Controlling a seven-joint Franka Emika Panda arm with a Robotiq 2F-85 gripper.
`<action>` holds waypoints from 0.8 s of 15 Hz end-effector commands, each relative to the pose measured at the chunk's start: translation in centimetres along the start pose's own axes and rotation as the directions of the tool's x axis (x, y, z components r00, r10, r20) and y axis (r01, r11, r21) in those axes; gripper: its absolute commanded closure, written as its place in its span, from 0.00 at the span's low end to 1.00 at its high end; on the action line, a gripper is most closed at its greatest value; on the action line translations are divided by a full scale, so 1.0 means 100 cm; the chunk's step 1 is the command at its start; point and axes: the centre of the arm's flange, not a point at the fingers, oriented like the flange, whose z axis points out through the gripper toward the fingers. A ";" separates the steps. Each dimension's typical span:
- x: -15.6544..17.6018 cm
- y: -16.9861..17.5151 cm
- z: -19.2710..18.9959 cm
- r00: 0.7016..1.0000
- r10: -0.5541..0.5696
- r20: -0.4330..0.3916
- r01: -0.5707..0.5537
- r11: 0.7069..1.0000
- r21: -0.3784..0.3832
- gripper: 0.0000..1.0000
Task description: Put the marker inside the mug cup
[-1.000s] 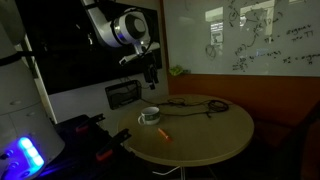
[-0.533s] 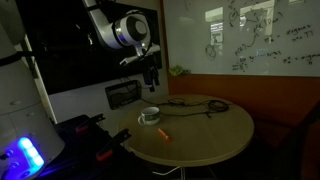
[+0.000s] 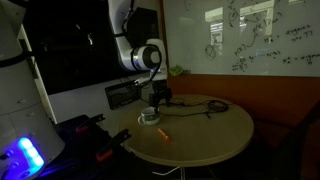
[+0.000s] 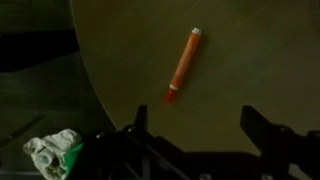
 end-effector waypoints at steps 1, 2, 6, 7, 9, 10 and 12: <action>-0.014 -0.029 0.051 0.992 0.117 0.043 -0.118 0.993 0.023 0.00; -0.019 -0.033 0.064 0.990 0.129 0.056 -0.130 0.991 0.017 0.00; -0.020 -0.041 0.099 0.981 0.191 0.044 -0.192 0.981 -0.001 0.00; -0.016 -0.042 0.103 0.979 0.197 0.047 -0.197 0.980 -0.002 0.00; -0.008 -0.041 0.107 0.977 0.212 0.023 -0.213 0.977 0.006 0.00; -0.004 -0.041 0.110 0.976 0.215 0.027 -0.215 0.977 -0.002 0.00; -0.002 -0.036 0.115 0.977 0.214 0.013 -0.214 0.977 -0.003 0.00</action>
